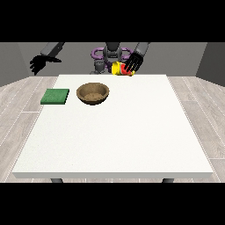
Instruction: Pick the cup and pour the ball into the bowl, then pick the bowl and place it on the pad
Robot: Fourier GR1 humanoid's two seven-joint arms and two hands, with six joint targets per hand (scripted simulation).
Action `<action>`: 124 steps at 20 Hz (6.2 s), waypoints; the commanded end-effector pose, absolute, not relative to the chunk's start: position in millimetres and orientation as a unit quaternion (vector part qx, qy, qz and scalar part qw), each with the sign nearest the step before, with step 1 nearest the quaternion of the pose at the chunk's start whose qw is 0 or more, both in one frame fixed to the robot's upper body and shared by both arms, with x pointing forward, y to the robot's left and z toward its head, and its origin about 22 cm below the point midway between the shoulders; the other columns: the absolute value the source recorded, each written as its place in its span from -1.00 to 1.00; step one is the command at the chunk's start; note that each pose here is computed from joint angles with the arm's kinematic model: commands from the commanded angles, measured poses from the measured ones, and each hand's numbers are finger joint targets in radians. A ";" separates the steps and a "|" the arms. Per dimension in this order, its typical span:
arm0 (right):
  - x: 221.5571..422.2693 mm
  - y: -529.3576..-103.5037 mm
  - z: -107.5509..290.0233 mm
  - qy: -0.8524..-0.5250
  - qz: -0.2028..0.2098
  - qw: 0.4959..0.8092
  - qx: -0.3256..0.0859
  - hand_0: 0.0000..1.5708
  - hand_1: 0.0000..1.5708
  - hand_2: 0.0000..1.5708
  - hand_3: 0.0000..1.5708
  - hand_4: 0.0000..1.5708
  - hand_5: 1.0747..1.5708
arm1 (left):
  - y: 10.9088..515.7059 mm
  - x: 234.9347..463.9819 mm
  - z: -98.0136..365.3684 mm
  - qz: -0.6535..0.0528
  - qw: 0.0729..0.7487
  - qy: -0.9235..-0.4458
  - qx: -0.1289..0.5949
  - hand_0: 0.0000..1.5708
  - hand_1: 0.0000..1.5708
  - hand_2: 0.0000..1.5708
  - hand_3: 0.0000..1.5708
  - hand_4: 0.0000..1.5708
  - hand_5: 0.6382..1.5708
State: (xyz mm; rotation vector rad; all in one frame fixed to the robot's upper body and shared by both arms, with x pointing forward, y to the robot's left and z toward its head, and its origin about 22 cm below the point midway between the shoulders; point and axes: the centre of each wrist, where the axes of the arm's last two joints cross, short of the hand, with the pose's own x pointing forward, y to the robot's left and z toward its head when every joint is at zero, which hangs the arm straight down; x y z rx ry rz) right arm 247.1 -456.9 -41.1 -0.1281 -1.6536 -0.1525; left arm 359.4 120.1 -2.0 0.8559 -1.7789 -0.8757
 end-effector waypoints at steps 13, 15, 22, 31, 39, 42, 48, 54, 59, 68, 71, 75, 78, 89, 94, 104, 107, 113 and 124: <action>296.5 -439.0 -11.4 -0.738 -0.026 0.673 -0.048 -1.00 -1.00 -1.00 -0.80 -1.00 0.85 | 57.5 344.7 12.6 -0.464 0.360 -0.671 0.453 -0.31 -0.31 1.00 1.00 0.15 1.00; 322.1 -427.3 4.3 -0.741 -0.042 0.669 -0.048 -1.00 -1.00 -1.00 -0.72 -1.00 0.85 | 30.2 350.2 51.6 -0.470 0.312 -0.679 0.469 -0.30 -0.30 1.00 1.00 0.13 1.00; 328.1 -418.3 0.8 -0.774 -0.035 0.631 -0.035 -1.00 -1.00 -1.00 -0.66 -1.00 0.83 | 12.6 325.8 42.5 -0.508 0.238 -0.665 0.494 -0.63 -0.63 1.00 1.00 0.14 0.98; 341.7 -407.6 10.6 -0.761 -0.028 0.648 -0.018 -1.00 -1.00 -1.00 -0.81 -1.00 0.80 | 4.9 336.2 51.2 -0.619 0.135 -0.579 0.514 -1.00 -1.00 1.00 1.00 0.59 0.60; 325.0 -418.5 -8.6 -0.751 -0.048 0.658 -0.033 -1.00 -1.00 -1.00 -0.73 -1.00 0.78 | -14.5 342.1 97.2 -0.641 0.041 -0.538 0.546 0.98 0.98 1.00 1.00 0.51 0.78; 310.9 -421.2 -22.8 -0.734 -0.047 0.676 -0.037 -1.00 -1.00 -1.00 -0.82 -1.00 0.80 | -9.9 330.7 75.9 -0.654 0.053 -0.538 0.529 0.95 0.95 1.00 1.00 0.54 0.76; 311.0 -426.6 -21.8 -0.735 -0.068 0.675 -0.004 -1.00 -1.00 -1.00 -1.00 -0.41 0.94 | 4.5 340.4 98.1 -0.593 0.123 -0.609 0.512 0.72 0.72 1.00 1.00 0.52 0.75; 323.5 -421.1 -11.3 -0.723 -0.101 0.683 -0.033 -1.00 -1.00 -1.00 -1.00 -0.41 0.94 | 71.1 364.0 128.0 -0.430 0.270 -0.722 0.470 -0.49 -0.49 1.00 1.00 0.27 1.00; 333.5 -416.6 0.7 -0.753 -0.110 0.648 -0.032 -1.00 -1.00 -1.00 -1.00 -0.62 0.95 | 108.8 373.5 127.3 -0.348 0.379 -0.775 0.366 0.62 0.62 1.00 1.00 0.24 0.96; 366.9 -353.1 7.8 -0.772 -0.102 0.627 0.024 -1.00 -1.00 -1.00 -1.00 -0.50 1.00 | 136.2 376.0 106.4 -0.169 0.476 -0.846 0.174 -0.63 -0.63 -1.00 -1.00 0.06 0.98; 376.3 -343.6 18.1 -0.773 -0.083 0.628 0.032 -1.00 -1.00 -1.00 -1.00 -0.52 0.97 | 140.8 370.5 87.5 -0.129 0.503 -0.845 0.129 -1.00 -1.00 -1.00 -1.00 -1.00 0.94; 379.4 -314.5 11.7 -0.743 -0.062 0.665 0.042 -1.00 -1.00 -1.00 -1.00 -0.76 0.89 | 167.7 371.3 47.8 -0.137 0.537 -0.824 0.116 -1.00 -1.00 -1.00 -1.00 -1.00 0.89; 382.2 -307.8 8.3 -0.743 -0.057 0.666 0.033 -1.00 -1.00 -1.00 -1.00 -1.00 0.89 | 174.8 385.3 75.5 -0.135 0.533 -0.828 0.108 -1.00 -1.00 -1.00 -1.00 -1.00 0.91; 360.4 -311.5 -41.0 -0.717 -0.097 0.689 0.039 -1.00 -1.00 -1.00 -1.00 -0.70 0.90 | 158.3 371.7 90.7 -0.148 0.517 -0.839 0.086 -1.00 -1.00 -1.00 -1.00 -1.00 0.97; 354.1 -319.0 -49.0 -0.739 -0.131 0.659 0.041 -1.00 -1.00 -1.00 -1.00 -0.81 0.81 | 155.2 368.5 121.5 -0.181 0.492 -0.849 0.071 -1.00 -1.00 -1.00 -1.00 -1.00 0.97; 379.1 -287.5 -30.0 -0.716 -0.144 0.682 0.051 -1.00 -1.00 -1.00 -1.00 -0.56 0.90 | 152.9 357.7 95.9 -0.175 0.515 -0.835 0.080 -1.00 -1.00 -1.00 -1.00 -1.00 0.98; 378.2 -245.6 -40.1 -0.698 -0.125 0.701 0.074 -1.00 -1.00 -1.00 -1.00 -0.51 0.92 | 163.9 362.6 76.1 -0.152 0.549 -0.817 0.090 -1.00 -1.00 -1.00 -1.00 -1.00 0.98; 338.1 -267.0 -87.9 -0.624 -0.100 0.774 -0.034 1.00 1.00 1.00 1.00 0.22 0.94 | 174.8 368.9 107.6 -0.157 0.514 -0.839 0.080 -1.00 -1.00 -1.00 -1.00 -1.00 0.99; 398.5 -273.9 -3.7 -0.596 -0.053 0.797 -0.083 1.00 1.00 1.00 1.00 0.30 0.93 | 223.2 374.0 75.7 -0.118 0.568 -0.808 0.103 -1.00 -1.00 -1.00 -1.00 -1.00 1.00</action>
